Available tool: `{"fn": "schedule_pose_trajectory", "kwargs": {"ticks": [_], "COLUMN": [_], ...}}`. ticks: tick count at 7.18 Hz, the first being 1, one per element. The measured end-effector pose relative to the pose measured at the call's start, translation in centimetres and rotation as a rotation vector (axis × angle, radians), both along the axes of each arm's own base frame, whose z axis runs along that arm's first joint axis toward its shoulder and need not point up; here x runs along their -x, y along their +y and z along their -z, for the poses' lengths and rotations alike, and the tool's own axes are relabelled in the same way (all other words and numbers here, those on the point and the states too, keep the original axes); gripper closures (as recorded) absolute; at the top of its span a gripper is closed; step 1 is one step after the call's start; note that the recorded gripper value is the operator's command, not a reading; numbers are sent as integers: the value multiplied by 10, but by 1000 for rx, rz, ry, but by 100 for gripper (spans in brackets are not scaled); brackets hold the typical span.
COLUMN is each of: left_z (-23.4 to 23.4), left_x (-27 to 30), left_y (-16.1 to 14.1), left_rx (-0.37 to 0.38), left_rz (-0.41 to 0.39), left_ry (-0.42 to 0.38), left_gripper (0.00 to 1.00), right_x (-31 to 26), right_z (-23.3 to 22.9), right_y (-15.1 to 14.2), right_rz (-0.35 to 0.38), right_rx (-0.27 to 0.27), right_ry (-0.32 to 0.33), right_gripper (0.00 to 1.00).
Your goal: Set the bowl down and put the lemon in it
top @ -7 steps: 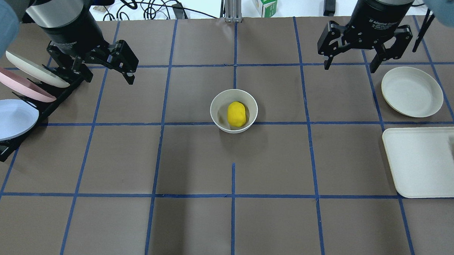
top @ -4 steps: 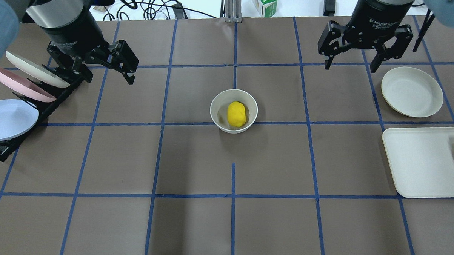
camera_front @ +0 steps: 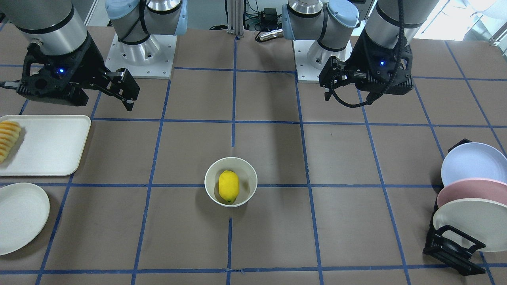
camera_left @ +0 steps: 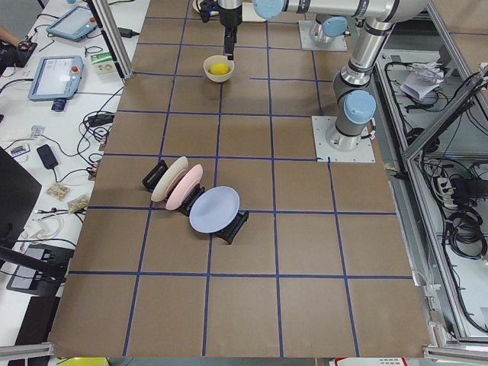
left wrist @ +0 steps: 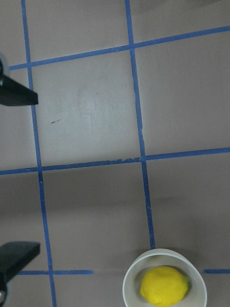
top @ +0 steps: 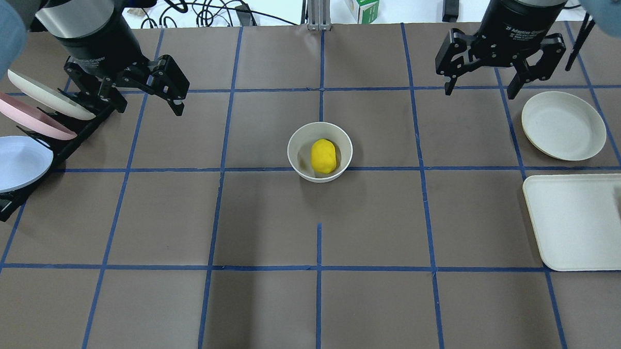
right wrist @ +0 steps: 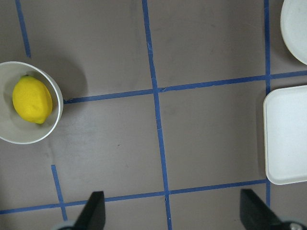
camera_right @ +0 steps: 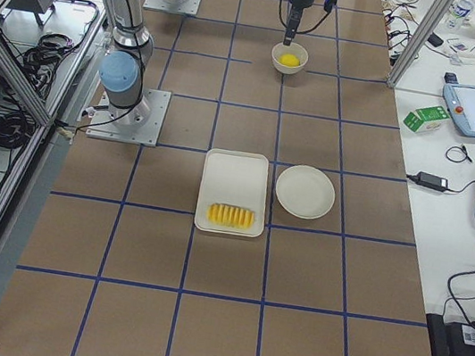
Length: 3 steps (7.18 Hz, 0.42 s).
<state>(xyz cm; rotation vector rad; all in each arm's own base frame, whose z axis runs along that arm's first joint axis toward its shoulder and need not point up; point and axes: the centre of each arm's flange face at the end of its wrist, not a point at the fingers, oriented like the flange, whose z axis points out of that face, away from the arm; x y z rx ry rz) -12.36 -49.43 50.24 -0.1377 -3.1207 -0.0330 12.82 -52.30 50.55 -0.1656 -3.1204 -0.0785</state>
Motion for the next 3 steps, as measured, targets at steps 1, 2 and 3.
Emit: {"fn": "schedule_pose_trajectory", "kwargs": {"ticks": [1, 2, 3], "left_z": [0, -1, -2], "left_x": [0, 0, 0], "left_y": [0, 1, 1], "left_rx": [1, 2, 3], "left_rz": [0, 0, 0], "left_ry": [-1, -2, -2], "left_gripper": [0, 0, 0], "right_x": [0, 0, 0], "right_z": [0, 0, 0], "right_y": [0, 0, 0], "right_rz": [0, 0, 1], "right_rx": [1, 1, 0], "right_ry": [-1, -2, -2], "right_gripper": [0, 0, 0]}}
